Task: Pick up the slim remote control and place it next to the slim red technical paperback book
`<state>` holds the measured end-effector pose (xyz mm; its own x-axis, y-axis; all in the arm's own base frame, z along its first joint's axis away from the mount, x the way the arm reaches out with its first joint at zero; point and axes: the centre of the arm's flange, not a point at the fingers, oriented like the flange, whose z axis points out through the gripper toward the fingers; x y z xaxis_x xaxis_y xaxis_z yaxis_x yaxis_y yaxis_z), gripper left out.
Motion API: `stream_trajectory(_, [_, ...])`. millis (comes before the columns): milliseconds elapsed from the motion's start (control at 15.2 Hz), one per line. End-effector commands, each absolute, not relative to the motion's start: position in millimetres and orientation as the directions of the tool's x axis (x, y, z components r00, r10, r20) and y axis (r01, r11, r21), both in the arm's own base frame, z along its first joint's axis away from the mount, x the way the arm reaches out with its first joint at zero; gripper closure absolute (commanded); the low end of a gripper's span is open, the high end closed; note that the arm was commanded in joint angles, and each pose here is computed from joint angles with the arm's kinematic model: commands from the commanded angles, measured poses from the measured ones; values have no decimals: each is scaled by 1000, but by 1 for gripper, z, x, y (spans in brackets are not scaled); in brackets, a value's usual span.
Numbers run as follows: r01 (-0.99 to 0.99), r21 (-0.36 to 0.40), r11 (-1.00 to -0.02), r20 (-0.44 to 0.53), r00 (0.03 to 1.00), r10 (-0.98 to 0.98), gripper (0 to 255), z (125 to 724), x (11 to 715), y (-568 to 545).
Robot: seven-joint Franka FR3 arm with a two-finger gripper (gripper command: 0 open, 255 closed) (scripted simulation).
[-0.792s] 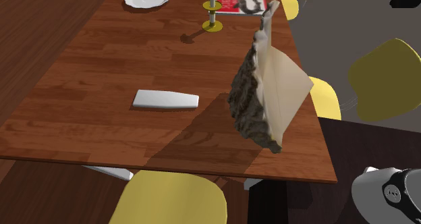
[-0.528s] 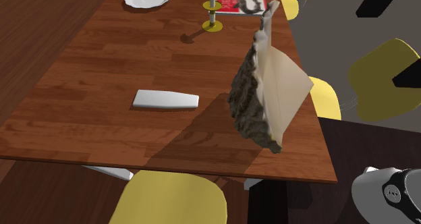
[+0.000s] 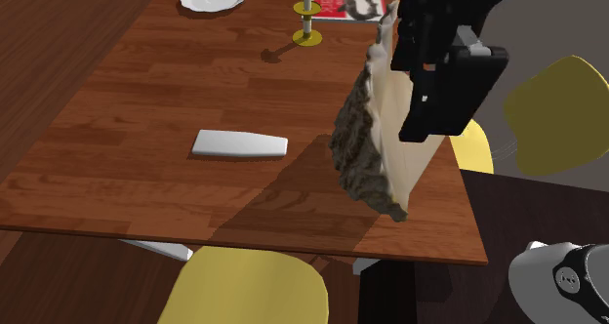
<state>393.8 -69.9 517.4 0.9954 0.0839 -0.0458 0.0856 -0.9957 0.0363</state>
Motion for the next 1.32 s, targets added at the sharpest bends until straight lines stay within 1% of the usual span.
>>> stream_trajectory(0, [88, 34, -996, -40, 995, 86, 0, 501, 412, -79])
stream_trajectory(1254, [109, 4, -994, -6, 994, 109, 0, 335, 584, -150])
